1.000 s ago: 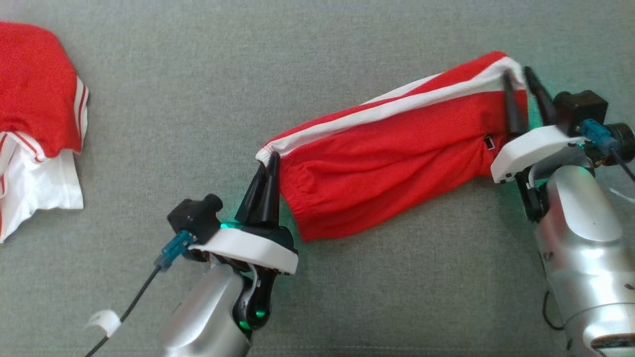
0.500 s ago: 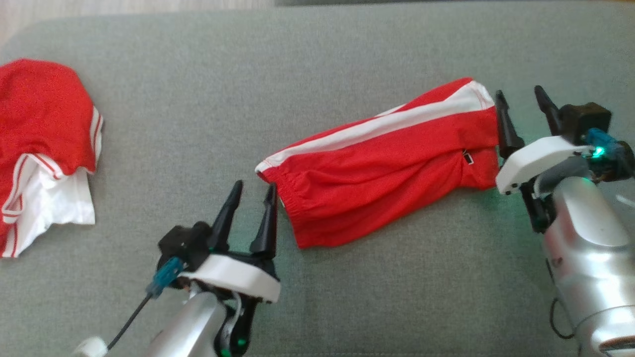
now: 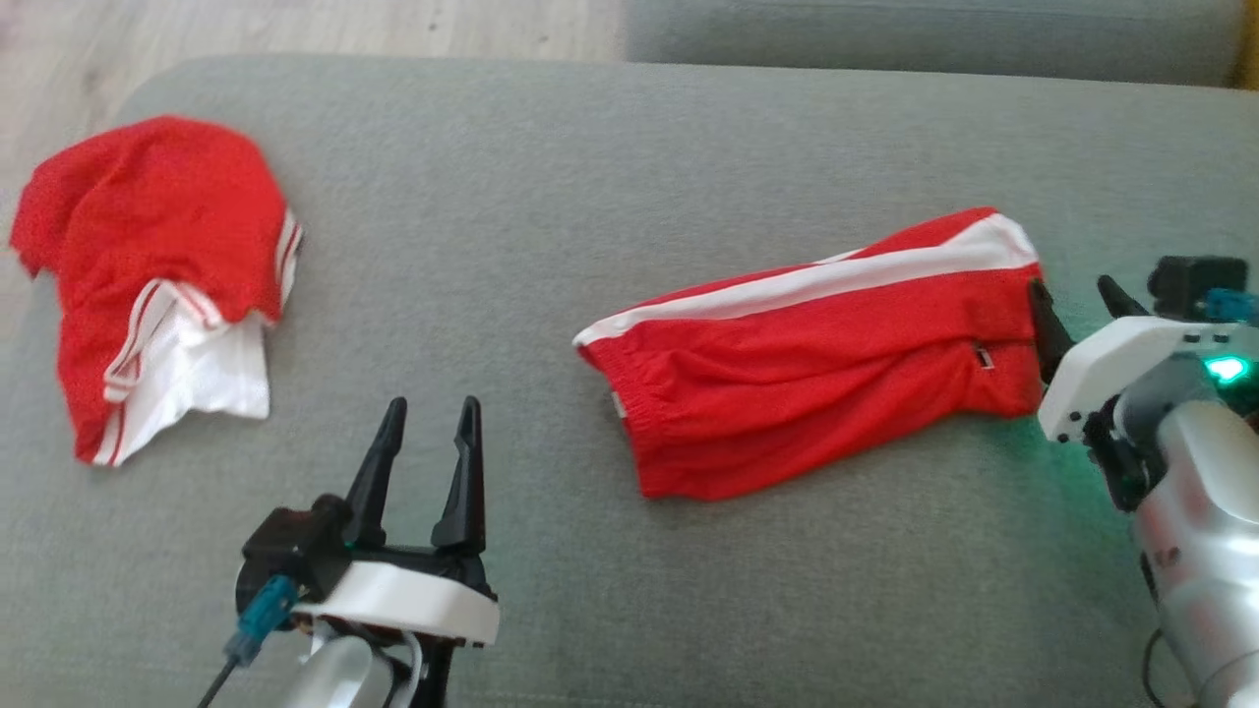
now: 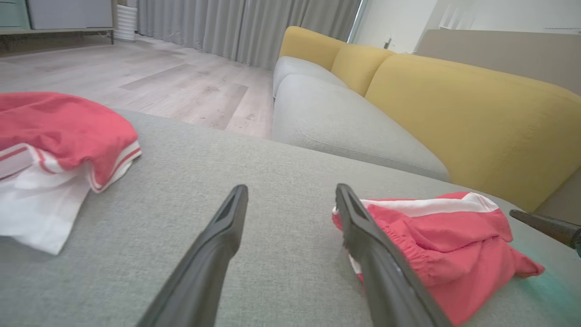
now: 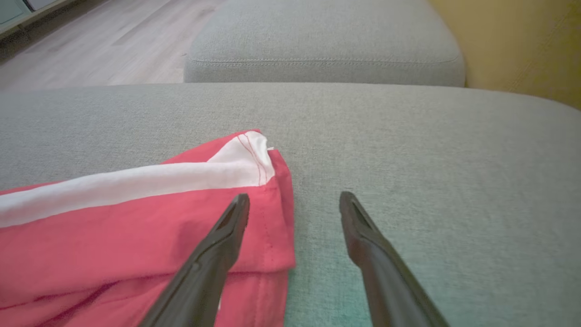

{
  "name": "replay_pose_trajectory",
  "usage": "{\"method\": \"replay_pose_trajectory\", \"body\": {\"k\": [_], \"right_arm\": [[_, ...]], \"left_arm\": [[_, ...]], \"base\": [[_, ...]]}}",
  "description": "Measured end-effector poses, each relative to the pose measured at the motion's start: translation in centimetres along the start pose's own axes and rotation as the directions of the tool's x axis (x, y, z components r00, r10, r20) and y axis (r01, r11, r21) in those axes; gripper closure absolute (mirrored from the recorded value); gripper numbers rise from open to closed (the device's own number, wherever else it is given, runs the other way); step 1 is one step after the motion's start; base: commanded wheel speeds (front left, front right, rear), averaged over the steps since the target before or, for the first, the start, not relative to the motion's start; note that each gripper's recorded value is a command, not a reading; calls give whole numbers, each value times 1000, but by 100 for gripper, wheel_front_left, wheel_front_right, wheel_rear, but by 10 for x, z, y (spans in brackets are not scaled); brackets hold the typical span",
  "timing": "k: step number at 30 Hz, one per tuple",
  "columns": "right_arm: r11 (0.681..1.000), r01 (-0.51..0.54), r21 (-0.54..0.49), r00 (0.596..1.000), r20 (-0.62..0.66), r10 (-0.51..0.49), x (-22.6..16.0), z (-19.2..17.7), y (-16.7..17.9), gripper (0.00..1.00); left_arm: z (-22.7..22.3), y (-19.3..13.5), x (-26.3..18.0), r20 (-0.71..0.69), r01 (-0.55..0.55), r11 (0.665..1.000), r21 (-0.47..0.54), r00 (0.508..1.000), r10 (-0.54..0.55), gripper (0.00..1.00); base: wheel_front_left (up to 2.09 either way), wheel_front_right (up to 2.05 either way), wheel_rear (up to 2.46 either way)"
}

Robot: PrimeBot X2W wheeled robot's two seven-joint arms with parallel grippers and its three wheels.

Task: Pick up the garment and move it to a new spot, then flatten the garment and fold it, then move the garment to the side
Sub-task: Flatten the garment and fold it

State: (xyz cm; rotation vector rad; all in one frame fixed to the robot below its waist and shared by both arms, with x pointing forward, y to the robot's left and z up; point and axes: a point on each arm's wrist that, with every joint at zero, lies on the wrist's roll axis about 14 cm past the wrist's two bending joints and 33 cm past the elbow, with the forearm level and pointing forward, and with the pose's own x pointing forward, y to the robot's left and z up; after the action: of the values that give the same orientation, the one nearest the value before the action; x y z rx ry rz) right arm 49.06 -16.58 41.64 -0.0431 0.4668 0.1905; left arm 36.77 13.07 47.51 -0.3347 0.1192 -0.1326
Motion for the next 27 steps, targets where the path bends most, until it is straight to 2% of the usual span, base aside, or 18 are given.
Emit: {"method": "replay_pose_trajectory", "body": {"k": [4, 9, 13, 15, 18, 19, 23, 27], "right_arm": [[997, -18, 78, 996, -91, 25, 10, -18, 10, 0], [991, -25, 134, 972, -229, 55, 16, -47, 19, 0], [980, -36, 197, 962, -258, 88, 19, -49, 28, 0], [980, -49, 195, 960, -262, 100, 18, -49, 32, 47], [979, -59, 196, 960, -258, 110, 16, -48, 34, 79], [979, -61, 195, 960, -257, 111, 15, -48, 35, 99], [977, -57, 208, 972, -214, 102, 11, -43, 32, 100], [975, -30, 219, 990, -125, 59, 1, -29, 16, 100]], "left_arm": [[0, 14, -7, -1, -50, 999, 1, 999, 50, 0], [-2, 26, -15, -8, -98, 995, 1, 995, 98, 0], [-1, 31, -18, -4, -113, 994, 2, 994, 113, 0], [0, 31, -18, -1, -113, 994, 2, 994, 113, 0], [2, 31, -16, 3, -113, 994, 4, 994, 113, 0], [2, 30, -16, 4, -109, 994, 5, 994, 109, 0], [2, 23, -11, 4, -84, 996, 6, 996, 84, 0], [2, 9, -3, 5, -35, 999, 7, 999, 35, 0]], "base": [[0, 0, 0], [0, 0, 0], [0, 0, 0], [0, 0, 0], [0, 0, 0], [0, 0, 0], [0, 0, 0], [0, 0, 0]]}}
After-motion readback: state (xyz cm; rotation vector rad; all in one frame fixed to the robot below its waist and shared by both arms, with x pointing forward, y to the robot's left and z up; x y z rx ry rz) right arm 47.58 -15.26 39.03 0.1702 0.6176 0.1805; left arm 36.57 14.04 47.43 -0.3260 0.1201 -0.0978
